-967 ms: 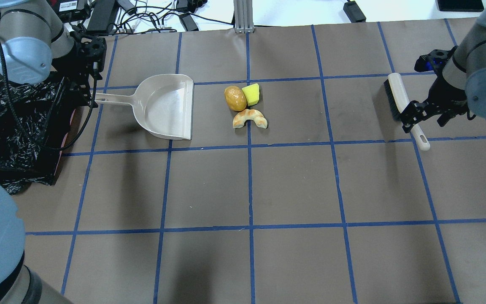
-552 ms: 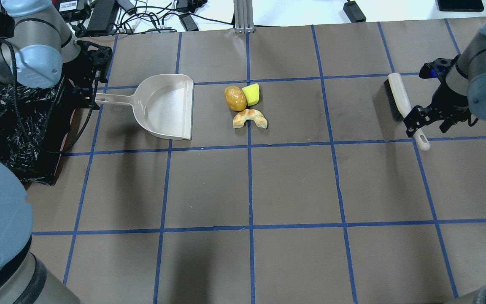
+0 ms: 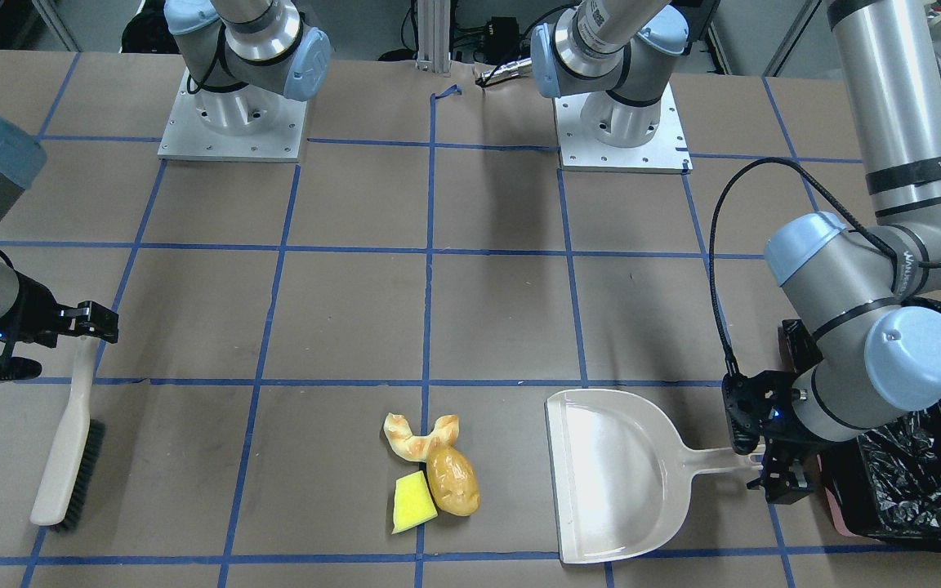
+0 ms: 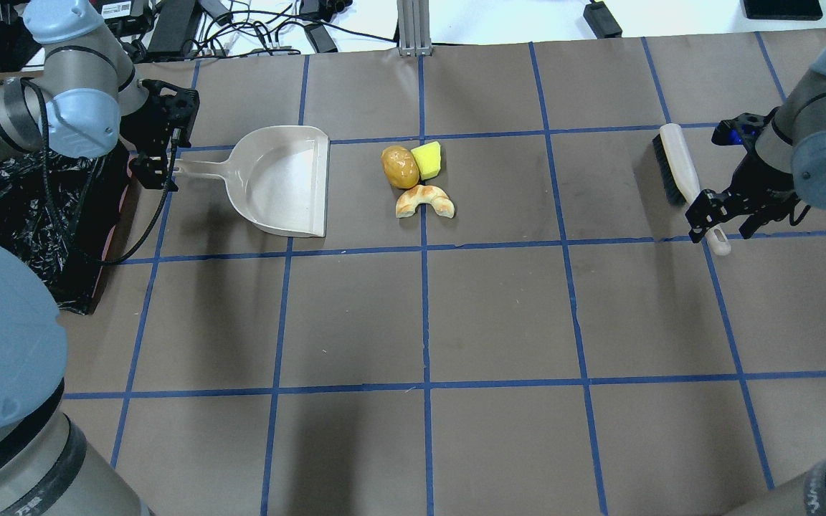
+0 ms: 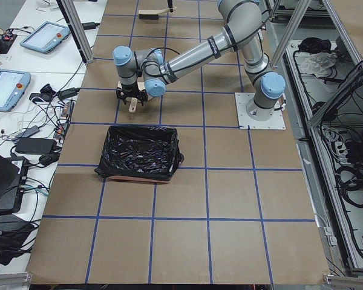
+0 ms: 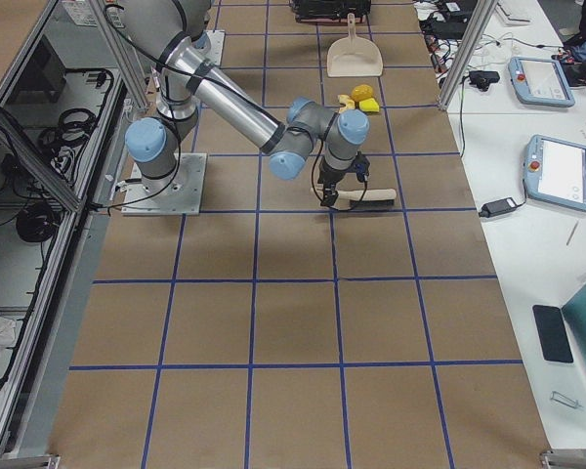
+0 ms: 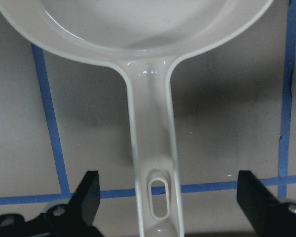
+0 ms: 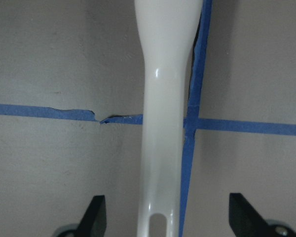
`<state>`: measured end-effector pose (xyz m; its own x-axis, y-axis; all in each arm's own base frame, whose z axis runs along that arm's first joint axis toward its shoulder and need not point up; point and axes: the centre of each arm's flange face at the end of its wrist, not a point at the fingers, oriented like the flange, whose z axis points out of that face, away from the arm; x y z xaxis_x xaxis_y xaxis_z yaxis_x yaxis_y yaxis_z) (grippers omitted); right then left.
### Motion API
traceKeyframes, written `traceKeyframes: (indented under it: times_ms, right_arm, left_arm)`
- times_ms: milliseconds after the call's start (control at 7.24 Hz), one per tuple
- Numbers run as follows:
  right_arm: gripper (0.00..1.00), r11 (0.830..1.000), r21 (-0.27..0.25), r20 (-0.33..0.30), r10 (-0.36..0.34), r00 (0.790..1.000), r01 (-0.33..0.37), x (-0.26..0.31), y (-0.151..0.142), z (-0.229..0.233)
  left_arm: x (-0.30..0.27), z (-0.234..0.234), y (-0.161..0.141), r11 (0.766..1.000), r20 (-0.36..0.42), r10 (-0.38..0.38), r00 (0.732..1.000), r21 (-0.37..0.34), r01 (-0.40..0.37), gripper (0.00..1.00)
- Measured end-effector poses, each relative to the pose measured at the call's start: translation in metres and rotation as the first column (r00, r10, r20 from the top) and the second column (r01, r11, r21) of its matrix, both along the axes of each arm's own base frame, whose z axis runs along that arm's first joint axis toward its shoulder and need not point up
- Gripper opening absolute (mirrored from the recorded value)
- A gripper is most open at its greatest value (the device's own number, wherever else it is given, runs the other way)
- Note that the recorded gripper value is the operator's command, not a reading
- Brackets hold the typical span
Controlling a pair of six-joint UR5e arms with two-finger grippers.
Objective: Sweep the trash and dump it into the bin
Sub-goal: 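Close the left gripper on the white dustpan handle while the right grasps the brush handle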
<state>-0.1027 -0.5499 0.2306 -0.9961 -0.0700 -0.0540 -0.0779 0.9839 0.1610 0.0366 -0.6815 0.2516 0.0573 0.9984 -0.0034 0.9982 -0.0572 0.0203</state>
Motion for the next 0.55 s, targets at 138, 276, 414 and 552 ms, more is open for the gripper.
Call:
traceKeyframes:
  times_ms: [138,276,414,552]
  right_arm:
    - [0.89,1.000,0.003,0.001,-0.004,1.000,0.004,0.0007,-0.0014,-0.0019]
    - [0.83,1.000,-0.002,-0.003,-0.011,1.000,0.011,0.0013,-0.0029,0.0008]
    - [0.82,1.000,-0.008,-0.007,-0.018,1.000,0.018,0.0019,-0.0039,0.0042]
    - [0.67,1.000,-0.012,-0.008,-0.020,1.000,0.020,0.0023,-0.0047,0.0062]
  left_arm:
    - [0.0001,-0.0027,-0.0004,1.000,-0.001,0.024,1.000,0.002,-0.024,0.90]
    - [0.0002,-0.0041,-0.0007,0.999,-0.001,0.039,0.999,0.004,-0.039,0.87]
    - [0.0001,-0.0048,-0.0008,0.999,-0.002,0.046,0.999,0.004,-0.046,0.81]
    - [-0.0003,-0.0054,-0.0009,0.999,-0.005,0.048,0.999,0.005,-0.048,0.77]
